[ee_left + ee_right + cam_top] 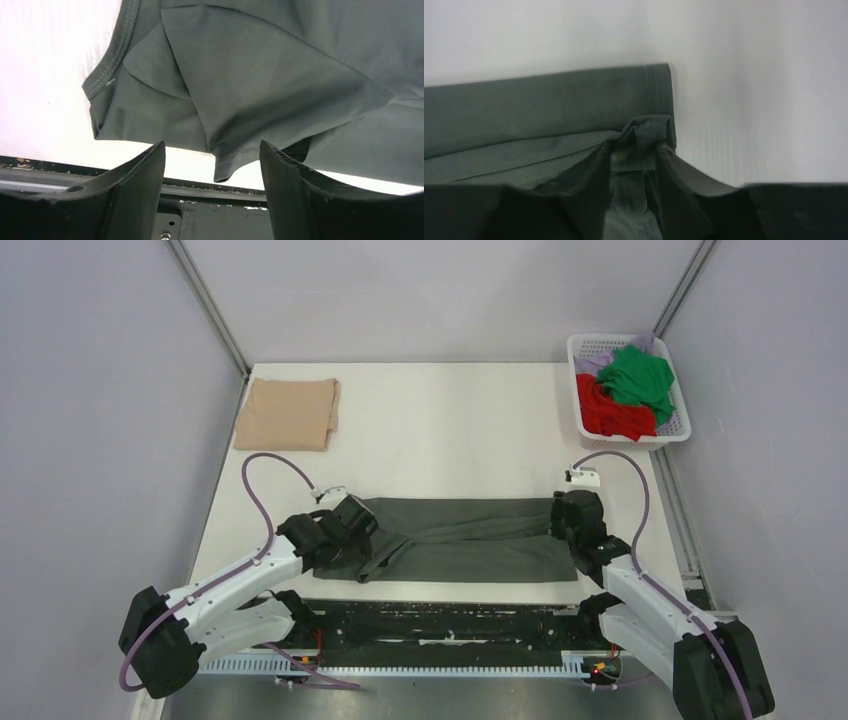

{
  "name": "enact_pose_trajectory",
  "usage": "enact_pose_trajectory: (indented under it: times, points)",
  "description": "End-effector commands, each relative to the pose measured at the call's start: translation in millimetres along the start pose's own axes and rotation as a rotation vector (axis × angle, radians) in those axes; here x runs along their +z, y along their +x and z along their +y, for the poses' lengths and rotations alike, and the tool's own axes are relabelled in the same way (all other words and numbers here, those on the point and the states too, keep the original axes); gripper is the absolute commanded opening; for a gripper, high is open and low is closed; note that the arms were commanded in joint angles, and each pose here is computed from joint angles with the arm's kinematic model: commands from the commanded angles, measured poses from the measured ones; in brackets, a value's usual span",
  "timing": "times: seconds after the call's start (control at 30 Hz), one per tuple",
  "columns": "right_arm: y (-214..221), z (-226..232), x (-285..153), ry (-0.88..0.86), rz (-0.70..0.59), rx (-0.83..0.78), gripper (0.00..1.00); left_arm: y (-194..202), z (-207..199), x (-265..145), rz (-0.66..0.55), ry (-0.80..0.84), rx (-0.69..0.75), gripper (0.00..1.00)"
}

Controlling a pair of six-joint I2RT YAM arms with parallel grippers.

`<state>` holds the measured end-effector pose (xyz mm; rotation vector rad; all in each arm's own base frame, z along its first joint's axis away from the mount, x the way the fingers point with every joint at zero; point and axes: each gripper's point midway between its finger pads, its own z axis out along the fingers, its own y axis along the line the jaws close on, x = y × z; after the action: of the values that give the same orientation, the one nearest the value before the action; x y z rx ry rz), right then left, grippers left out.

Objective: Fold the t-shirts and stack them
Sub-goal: Fold the other side of the tshirt into a rectangle, then rotate the tshirt 80 degrees

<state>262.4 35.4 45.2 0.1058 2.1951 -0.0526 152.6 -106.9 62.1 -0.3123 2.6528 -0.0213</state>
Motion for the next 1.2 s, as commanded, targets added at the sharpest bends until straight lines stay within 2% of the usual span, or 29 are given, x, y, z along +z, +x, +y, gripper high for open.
enact_pose_trajectory:
  times: [0.0, 0.03, 0.07, 0.1, 0.23, 0.37, 0.5, 0.57, 0.73, 0.9, 1.17]
  points:
    - [23.0, -6.5, -13.3, 0.005, 0.063, 0.016, 0.52, -4.0, -18.1, -12.0, -0.023, 0.132, -0.016, 0.86]
    - [21.2, -7.1, -16.9, 0.004, 0.059, 0.018, 0.72, -8.0, -20.0, -15.4, -0.039, 0.146, -0.022, 0.99]
    - [16.0, -7.5, -20.4, 0.002, 0.047, 0.020, 0.87, -14.3, -23.1, -20.0, -0.062, 0.163, -0.025, 1.00]
    - [10.3, -8.1, -23.9, 0.003, 0.034, 0.022, 0.98, -20.0, -25.6, -23.0, -0.083, 0.173, -0.028, 1.00]
    - [-25.2, -3.5, -38.1, -0.029, -0.067, 0.051, 0.98, -44.7, -48.9, -32.3, -0.144, 0.233, -0.035, 1.00]
    - [-50.8, 37.3, -45.2, -0.258, -0.158, 0.048, 0.98, -68.9, -54.8, -22.2, -0.178, 0.165, -0.044, 1.00]
    - [-68.5, 83.8, -49.4, -0.507, -0.220, 0.015, 0.98, -89.6, -67.4, 6.5, -0.116, 0.221, -0.116, 1.00]
    - [-69.4, 96.8, -44.7, -0.562, -0.199, 0.003, 0.98, -95.8, -73.7, 22.7, -0.085, 0.265, -0.141, 1.00]
    - [-35.5, 103.5, -22.8, -0.562, -0.021, 0.008, 0.98, -111.4, -63.1, 63.4, -0.037, 0.235, -0.204, 1.00]
    - [1.8, 81.3, -13.2, -0.455, 0.061, -0.004, 0.98, -133.6, -56.0, 93.2, -0.049, 0.213, -0.253, 1.00]
    - [43.1, 46.3, -12.6, -0.306, 0.148, -0.039, 0.98, -153.3, -47.4, 133.9, 0.049, 0.179, -0.328, 1.00]
